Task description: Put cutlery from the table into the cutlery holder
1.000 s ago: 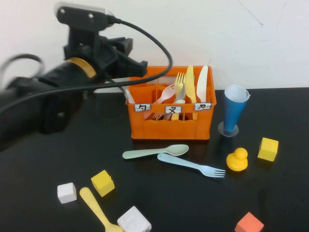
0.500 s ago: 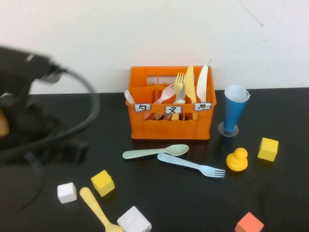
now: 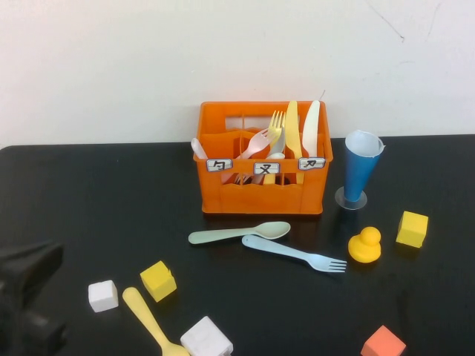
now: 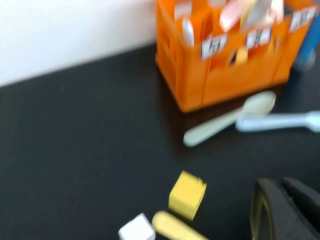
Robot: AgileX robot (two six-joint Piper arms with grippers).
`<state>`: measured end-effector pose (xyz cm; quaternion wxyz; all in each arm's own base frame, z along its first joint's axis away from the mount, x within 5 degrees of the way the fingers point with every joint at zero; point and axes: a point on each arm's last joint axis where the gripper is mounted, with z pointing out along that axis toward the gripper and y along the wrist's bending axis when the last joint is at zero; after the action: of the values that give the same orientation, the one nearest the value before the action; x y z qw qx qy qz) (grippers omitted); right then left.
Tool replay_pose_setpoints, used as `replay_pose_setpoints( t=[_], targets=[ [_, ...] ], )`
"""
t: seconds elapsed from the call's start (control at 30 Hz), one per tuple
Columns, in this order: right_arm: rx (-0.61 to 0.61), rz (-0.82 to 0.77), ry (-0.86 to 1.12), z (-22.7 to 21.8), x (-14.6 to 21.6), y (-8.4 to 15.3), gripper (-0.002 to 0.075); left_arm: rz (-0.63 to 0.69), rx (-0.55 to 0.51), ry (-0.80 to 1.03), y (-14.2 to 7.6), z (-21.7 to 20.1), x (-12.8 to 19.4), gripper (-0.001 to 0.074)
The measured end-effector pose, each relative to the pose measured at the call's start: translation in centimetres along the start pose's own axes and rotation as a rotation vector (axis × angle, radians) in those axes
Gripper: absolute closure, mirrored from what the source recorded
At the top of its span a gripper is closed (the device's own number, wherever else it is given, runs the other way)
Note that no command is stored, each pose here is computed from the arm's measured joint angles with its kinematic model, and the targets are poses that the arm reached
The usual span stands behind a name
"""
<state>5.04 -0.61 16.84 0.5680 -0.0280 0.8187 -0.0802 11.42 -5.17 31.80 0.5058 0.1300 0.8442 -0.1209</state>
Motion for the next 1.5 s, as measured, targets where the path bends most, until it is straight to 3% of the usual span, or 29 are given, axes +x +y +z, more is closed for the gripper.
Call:
replay_pose_setpoints(
  t=[0.23, 0.47, 0.63, 0.8, 0.97, 1.5],
  targets=[
    [0.000, 0.000, 0.000, 0.0, 0.0, 0.0, 0.0730, -0.189, -0.089, -0.200, 2.1, -1.3, 6.5, 0.0735],
    [0.000, 0.000, 0.000, 0.0, 0.0, 0.0, 0.0730, -0.167, -0.267, -0.304, 3.5, -1.1, 12.1, 0.0735],
    [0.000, 0.000, 0.000, 0.0, 0.0, 0.0, 0.0730, -0.238, -0.371, -0.303, 4.1, -0.4, 14.8, 0.0736],
    [0.000, 0.000, 0.000, 0.0, 0.0, 0.0, 0.0730, -0.256, -0.429, -0.318, 4.4, -0.5, 15.5, 0.0736],
    [0.000, 0.000, 0.000, 0.0, 0.0, 0.0, 0.0730, -0.180, -0.446, -0.271, 4.4, -0.4, 15.9, 0.0736],
    [0.000, 0.000, 0.000, 0.0, 0.0, 0.0, 0.0730, -0.126, -0.438, -0.208, 4.3, -0.3, 16.2, 0.0736]
  ],
)
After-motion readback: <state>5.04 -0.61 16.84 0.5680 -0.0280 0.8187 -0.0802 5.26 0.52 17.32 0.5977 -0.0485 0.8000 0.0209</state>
